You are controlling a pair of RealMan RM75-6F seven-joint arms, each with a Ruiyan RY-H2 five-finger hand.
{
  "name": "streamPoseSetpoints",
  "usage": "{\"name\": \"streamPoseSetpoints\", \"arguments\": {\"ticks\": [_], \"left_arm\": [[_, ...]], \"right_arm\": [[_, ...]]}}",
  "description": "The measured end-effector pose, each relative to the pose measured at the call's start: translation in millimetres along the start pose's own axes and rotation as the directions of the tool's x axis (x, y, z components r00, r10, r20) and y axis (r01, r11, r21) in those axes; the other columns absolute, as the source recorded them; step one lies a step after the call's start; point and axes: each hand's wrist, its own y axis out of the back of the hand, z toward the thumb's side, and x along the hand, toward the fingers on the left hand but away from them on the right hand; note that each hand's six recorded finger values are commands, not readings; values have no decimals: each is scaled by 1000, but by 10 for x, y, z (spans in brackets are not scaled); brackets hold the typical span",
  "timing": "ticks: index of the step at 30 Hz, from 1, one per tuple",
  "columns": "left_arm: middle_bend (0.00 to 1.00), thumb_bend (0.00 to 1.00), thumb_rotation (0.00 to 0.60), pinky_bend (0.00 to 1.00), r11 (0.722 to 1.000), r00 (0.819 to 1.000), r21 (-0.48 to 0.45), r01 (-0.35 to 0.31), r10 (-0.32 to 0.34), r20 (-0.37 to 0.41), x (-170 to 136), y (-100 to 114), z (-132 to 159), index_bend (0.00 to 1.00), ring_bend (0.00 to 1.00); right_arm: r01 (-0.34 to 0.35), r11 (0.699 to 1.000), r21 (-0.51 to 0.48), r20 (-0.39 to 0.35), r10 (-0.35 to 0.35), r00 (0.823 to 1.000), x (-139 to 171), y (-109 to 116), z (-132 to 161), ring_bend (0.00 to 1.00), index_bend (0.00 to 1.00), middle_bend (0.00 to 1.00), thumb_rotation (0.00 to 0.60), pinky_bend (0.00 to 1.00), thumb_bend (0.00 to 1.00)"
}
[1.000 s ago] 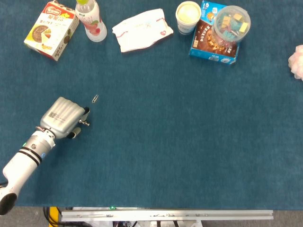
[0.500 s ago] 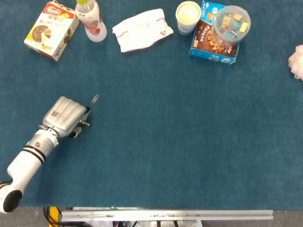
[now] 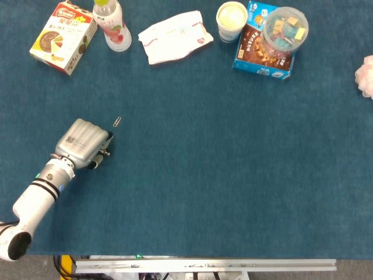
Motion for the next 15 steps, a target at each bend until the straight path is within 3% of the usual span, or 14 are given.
{"name": "streamPoseSetpoints", "arguments": {"ticks": [15], "left_arm": [[935, 347, 600, 936, 1000, 1000, -14, 12, -12, 0, 19, -17, 29, 517, 915]], "right_arm": [[5, 1000, -5, 9, -5, 1000, 15, 14, -32, 324, 302, 372, 600, 415, 324]]}}
